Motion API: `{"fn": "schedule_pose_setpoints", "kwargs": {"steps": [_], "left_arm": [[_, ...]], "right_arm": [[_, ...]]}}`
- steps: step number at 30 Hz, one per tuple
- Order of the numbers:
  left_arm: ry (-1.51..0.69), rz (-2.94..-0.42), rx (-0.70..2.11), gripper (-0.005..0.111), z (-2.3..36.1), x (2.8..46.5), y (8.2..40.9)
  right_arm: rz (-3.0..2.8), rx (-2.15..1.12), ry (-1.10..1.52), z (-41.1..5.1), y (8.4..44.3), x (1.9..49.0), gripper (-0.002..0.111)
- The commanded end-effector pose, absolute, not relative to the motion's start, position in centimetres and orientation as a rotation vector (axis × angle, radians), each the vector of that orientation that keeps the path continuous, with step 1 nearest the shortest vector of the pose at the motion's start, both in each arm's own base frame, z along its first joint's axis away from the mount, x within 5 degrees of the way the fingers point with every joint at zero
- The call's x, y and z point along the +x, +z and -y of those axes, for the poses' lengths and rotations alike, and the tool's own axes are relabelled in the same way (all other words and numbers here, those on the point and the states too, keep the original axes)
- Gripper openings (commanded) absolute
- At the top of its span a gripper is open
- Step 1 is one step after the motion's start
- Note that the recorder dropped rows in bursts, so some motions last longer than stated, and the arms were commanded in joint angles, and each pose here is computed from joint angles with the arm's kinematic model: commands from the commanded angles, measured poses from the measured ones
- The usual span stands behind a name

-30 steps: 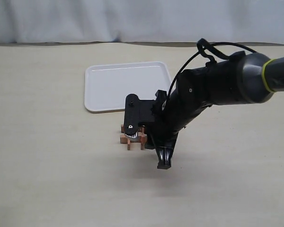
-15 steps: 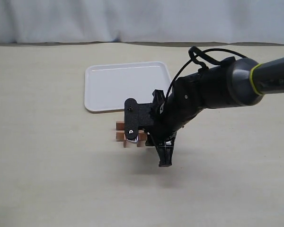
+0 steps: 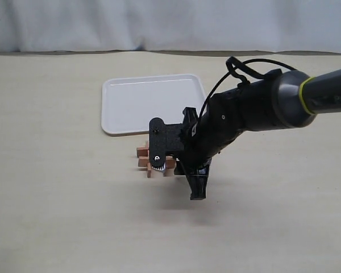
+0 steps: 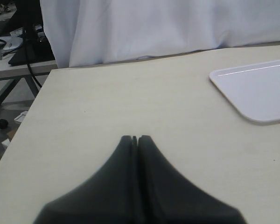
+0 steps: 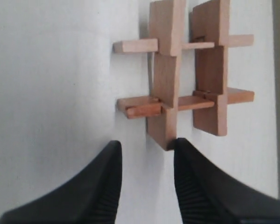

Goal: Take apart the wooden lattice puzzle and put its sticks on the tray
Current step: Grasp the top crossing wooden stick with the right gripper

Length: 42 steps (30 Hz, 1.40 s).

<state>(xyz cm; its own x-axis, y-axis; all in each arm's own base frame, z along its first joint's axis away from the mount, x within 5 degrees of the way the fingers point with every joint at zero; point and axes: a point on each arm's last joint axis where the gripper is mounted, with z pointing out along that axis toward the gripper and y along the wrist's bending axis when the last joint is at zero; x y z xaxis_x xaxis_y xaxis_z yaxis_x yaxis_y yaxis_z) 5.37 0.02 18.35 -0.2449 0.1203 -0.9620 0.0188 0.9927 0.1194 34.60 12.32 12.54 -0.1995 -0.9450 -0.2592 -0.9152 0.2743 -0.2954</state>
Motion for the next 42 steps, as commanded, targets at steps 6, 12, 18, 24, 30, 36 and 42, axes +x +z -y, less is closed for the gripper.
{"fn": "schedule_pose_setpoints", "kwargs": {"steps": [6, 12, 18, 24, 30, 36, 42], "left_arm": [[0.092, -1.804, 0.1, 0.0, 0.0, 5.4, 18.4], [0.096, -1.803, 0.103, 0.0, 0.0, 5.4, 18.4], [0.096, -1.803, 0.103, 0.0, 0.0, 5.4, 18.4], [0.094, -1.803, 0.102, 0.0, 0.0, 5.4, 18.4], [0.094, -1.803, 0.102, 0.0, 0.0, 5.4, 18.4], [0.094, -1.803, 0.102, 0.0, 0.0, 5.4, 18.4], [0.094, -1.803, 0.102, 0.0, 0.0, 5.4, 18.4]], "right_arm": [[-2.121, -1.661, -0.128, -12.2, 14.5, 34.5, 0.036], [-2.134, -1.666, -0.127, -12.3, 13.3, 34.7, 0.036], [-2.143, -1.643, -0.125, -12.4, 12.1, 35.1, 0.036], [-2.171, -1.572, -0.09, -12.6, 12.2, 35.1, 0.036], [-2.189, -1.585, -0.079, -12.6, 11.7, 35.0, 0.036], [-2.245, -1.548, -0.056, -12.6, 10.7, 35.0, 0.032], [-2.285, -1.507, -0.034, -12.5, 10.9, 34.9, 0.005]]}}
